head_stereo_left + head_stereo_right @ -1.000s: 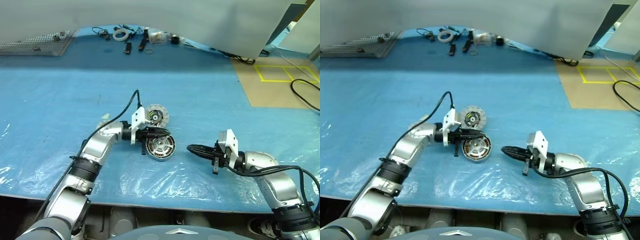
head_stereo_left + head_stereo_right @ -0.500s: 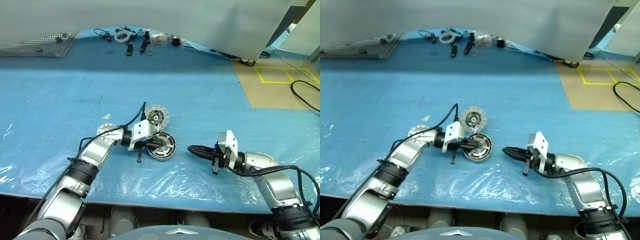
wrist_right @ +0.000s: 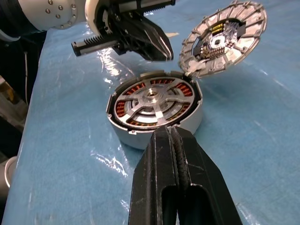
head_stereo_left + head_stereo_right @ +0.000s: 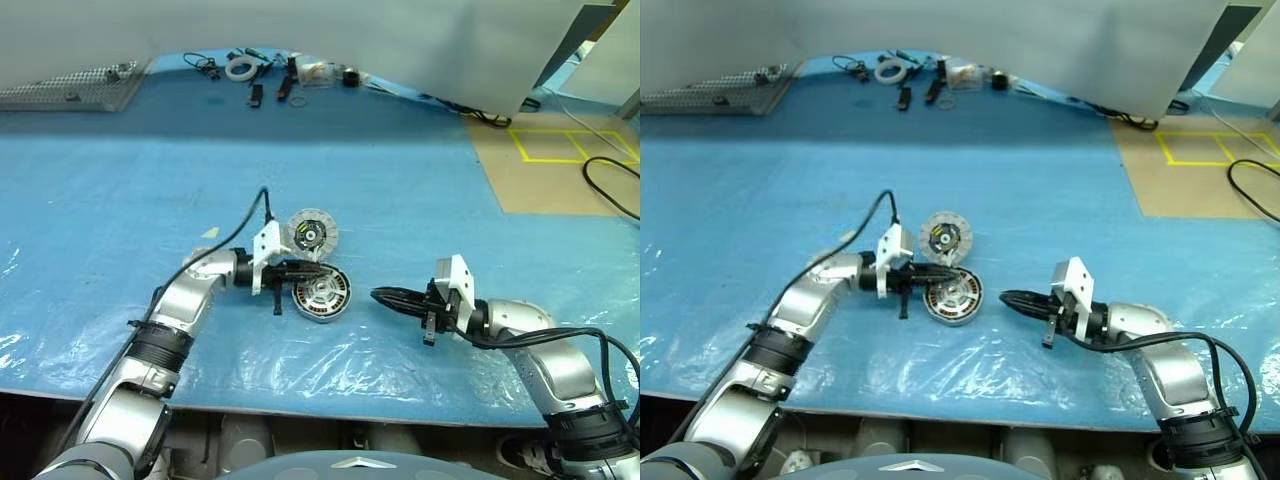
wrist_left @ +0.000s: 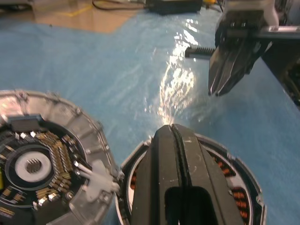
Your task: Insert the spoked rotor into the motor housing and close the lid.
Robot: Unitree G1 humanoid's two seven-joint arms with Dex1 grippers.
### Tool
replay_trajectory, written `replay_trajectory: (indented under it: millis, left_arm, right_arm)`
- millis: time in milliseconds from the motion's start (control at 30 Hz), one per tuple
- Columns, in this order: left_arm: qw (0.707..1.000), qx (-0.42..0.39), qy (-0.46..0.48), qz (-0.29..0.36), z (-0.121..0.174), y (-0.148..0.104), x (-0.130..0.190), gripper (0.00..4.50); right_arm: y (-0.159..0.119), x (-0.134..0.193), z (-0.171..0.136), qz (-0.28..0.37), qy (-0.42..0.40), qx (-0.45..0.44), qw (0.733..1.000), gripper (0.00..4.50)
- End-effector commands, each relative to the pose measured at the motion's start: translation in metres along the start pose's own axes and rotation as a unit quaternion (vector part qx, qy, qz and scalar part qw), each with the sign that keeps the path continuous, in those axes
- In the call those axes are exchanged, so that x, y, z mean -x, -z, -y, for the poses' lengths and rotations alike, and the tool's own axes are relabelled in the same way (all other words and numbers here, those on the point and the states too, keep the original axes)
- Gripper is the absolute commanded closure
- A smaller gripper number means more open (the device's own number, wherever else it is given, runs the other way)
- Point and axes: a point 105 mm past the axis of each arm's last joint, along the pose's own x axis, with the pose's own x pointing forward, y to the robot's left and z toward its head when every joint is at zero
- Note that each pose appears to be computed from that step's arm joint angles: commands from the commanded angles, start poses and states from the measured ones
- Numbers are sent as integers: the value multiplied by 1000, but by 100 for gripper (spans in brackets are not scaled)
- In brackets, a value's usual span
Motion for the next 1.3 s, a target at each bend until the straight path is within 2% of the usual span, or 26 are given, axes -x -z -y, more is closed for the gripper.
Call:
replay_trajectory:
  millis: [33,233,433,567,767,867,933,1033,1133,1300]
  left_arm:
    - [999,-3,-20,28,1,-19,18,448]
    - [998,22,-64,11,12,-7,45,448]
    - [991,39,-129,6,8,3,62,448]
    - [984,31,-173,5,-8,7,69,448]
    - [973,37,-227,-24,-55,20,77,448]
    - [964,34,-261,-29,-92,23,70,448]
    - [965,28,-257,-30,-101,23,66,448]
    - [968,43,-246,-32,-117,20,41,448]
    - [974,76,-213,-19,-118,16,18,448]
    - [986,78,-144,-24,-105,16,-2,448]
  right_arm:
    - [-22,1,0,22,-12,31,999,450]
    - [-26,-1,5,18,-23,43,999,450]
    - [-37,-1,25,25,-27,47,998,450]
    - [-40,-3,33,26,-32,56,998,450]
    - [-40,-4,27,31,-40,51,997,450]
    - [-33,0,18,21,-46,41,998,450]
    - [-31,2,16,16,-47,41,998,450]
    - [-26,8,8,10,-41,32,999,450]
    - [-21,11,3,4,-31,27,999,450]
    - [-15,16,-7,0,-16,18,1000,450]
